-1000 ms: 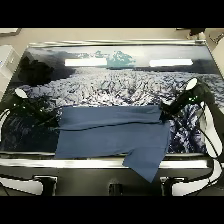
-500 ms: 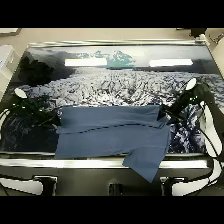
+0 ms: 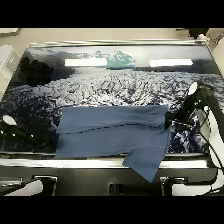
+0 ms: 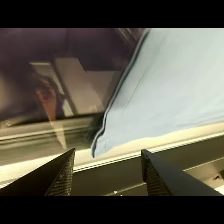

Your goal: Fold the clothes and pants, and hang the long-sleeved shirts on hangers.

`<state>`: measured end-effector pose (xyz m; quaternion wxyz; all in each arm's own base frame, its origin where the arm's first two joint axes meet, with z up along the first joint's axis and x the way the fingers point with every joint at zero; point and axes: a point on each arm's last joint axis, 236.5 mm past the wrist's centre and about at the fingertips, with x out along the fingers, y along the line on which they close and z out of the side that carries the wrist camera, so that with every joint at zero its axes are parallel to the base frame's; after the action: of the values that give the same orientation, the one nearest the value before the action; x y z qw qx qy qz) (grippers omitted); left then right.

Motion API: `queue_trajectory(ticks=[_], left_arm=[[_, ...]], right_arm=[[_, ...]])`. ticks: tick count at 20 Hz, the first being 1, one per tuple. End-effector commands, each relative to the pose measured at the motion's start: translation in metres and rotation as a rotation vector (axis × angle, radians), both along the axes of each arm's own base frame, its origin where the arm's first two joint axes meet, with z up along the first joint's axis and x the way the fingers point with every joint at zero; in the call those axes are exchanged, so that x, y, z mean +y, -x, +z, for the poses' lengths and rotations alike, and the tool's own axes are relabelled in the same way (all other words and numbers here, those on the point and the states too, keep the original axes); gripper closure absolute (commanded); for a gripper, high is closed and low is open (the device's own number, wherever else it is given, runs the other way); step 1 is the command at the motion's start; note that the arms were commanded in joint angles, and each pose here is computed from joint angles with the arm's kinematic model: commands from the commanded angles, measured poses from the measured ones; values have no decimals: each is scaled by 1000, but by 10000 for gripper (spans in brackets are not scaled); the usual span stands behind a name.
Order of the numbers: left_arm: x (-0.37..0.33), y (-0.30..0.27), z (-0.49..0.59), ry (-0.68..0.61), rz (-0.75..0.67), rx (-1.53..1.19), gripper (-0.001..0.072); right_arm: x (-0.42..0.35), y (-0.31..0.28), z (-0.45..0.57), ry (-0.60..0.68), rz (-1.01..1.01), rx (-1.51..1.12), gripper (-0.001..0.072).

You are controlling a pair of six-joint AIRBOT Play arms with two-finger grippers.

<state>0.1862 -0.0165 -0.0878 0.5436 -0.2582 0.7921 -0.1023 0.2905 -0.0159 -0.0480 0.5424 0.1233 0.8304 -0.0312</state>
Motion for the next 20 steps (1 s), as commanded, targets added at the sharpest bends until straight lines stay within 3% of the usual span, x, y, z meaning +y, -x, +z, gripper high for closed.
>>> queue_trajectory(ticks=[1,6,7,9,10,14,20], left_arm=[[-21,26,-20,60,15,-17,265],[-28,15,-26,75,65,-43,273],[-29,11,-26,77,77,-53,360],[-30,8,-27,71,90,-55,646],[-31,9,-27,72,88,-54,686],[-31,11,-24,82,69,-61,687],[-34,16,-16,104,44,-60,686]], right_arm=[[-1,9,1,8,6,7,120],[-1,10,4,8,8,3,122],[-2,11,4,12,10,5,122],[-3,14,5,18,14,15,121],[-3,18,4,18,13,13,120],[-2,65,-16,16,68,37,144],[24,102,-45,-269,-247,66,152]])
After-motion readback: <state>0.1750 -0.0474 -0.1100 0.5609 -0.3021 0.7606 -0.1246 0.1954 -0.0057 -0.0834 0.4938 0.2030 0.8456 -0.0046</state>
